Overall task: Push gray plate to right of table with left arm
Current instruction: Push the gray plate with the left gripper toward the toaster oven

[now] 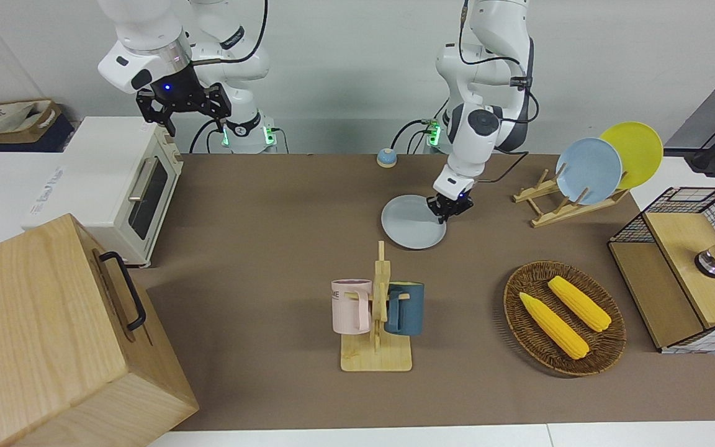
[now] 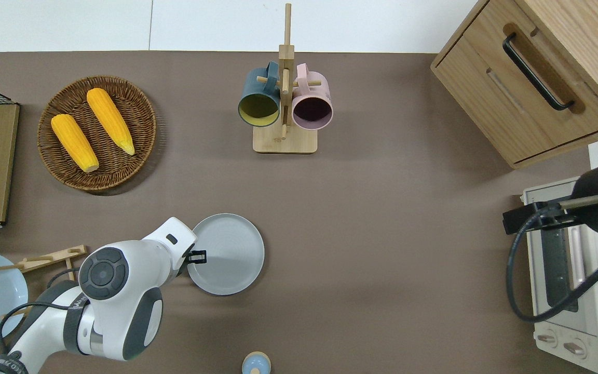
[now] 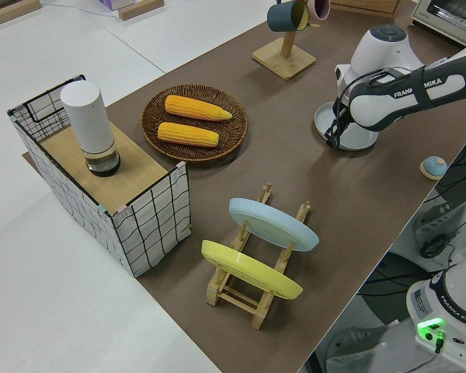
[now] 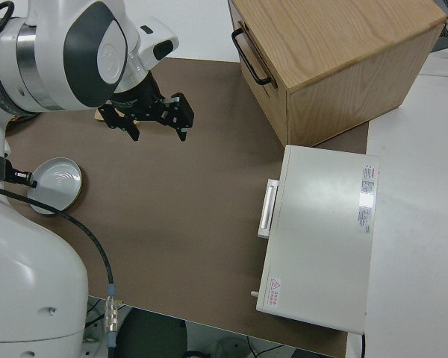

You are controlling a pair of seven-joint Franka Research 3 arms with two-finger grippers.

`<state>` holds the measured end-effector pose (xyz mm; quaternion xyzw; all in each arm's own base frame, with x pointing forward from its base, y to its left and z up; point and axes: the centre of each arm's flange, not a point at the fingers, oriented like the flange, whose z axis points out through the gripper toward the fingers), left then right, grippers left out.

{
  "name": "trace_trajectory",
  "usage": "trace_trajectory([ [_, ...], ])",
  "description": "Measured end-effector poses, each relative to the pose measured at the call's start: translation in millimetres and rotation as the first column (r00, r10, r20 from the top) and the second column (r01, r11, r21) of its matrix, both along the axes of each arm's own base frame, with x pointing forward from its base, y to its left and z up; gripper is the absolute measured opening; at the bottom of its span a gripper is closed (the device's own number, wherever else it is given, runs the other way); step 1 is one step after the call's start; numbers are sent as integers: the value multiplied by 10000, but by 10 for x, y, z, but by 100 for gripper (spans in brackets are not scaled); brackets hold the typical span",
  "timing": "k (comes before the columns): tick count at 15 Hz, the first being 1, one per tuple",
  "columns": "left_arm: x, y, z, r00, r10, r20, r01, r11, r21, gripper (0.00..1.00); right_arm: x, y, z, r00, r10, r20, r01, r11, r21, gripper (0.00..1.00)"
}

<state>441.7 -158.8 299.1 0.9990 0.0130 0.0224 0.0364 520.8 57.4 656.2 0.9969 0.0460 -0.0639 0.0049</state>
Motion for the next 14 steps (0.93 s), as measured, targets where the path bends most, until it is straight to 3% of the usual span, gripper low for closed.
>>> trace_trajectory([
  [14,-202,-1390,53,9987,498,92,-493,9974,-523,3,0,0,0,10000,0,0,0,10000,0,99],
])
